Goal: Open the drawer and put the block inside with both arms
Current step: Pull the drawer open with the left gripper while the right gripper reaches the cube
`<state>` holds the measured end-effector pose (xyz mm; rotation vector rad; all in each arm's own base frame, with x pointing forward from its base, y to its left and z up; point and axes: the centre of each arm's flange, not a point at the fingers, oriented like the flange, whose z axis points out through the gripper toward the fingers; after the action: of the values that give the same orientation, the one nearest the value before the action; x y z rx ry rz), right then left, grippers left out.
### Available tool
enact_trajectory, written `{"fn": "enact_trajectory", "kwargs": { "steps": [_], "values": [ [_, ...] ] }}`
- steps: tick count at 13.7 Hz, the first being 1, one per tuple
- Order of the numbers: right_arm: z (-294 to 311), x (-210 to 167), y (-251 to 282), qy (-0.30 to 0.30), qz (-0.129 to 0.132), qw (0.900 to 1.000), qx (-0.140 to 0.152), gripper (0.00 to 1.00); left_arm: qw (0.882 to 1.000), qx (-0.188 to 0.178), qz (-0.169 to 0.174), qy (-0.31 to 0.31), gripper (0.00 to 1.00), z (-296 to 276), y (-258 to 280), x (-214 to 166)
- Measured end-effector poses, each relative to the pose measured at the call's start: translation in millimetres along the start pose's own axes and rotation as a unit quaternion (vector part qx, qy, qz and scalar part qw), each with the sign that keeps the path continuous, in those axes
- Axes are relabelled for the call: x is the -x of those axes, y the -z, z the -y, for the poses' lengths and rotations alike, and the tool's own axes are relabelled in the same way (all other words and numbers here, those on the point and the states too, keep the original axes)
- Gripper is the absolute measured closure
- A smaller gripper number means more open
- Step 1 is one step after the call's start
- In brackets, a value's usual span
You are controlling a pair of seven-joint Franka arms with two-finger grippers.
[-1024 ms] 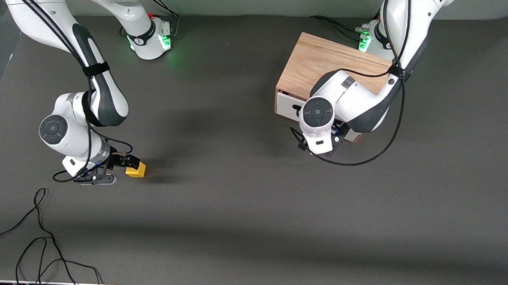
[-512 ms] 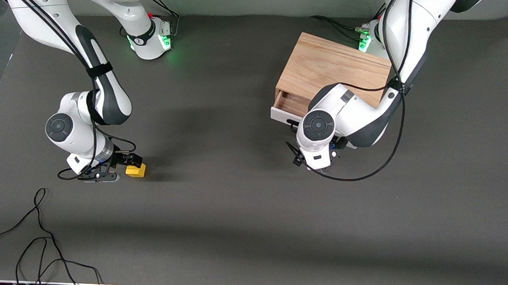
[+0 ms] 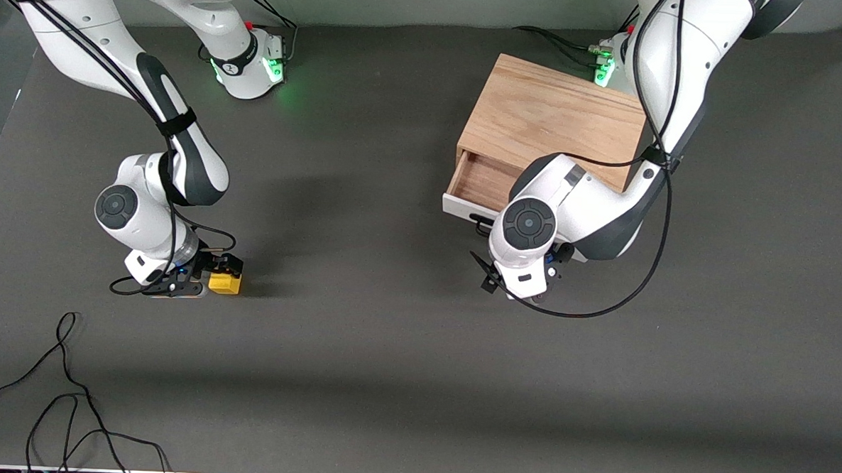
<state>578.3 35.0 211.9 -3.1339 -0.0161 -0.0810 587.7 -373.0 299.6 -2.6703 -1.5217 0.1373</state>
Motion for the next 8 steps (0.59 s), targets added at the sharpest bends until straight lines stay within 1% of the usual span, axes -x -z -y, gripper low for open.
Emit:
{"fn": "enact_trajectory", "kwargs": {
  "steps": [2,5,8],
  "values": [
    [-1,1,-6,-0.002,0.004,1.0,0.0,0.0,0.999,0.033,-0.004,0.0,0.0,-11,7,-6],
    [-2,3,-13,-0.003,0.008,1.0,0.0,0.0,0.998,0.055,-0.008,-0.001,0.0,-16,11,-8],
    [-5,2,-23,-0.006,-0.004,1.0,0.0,0.0,0.997,0.078,-0.009,-0.003,0.0,-21,13,-10]
  ]
}}
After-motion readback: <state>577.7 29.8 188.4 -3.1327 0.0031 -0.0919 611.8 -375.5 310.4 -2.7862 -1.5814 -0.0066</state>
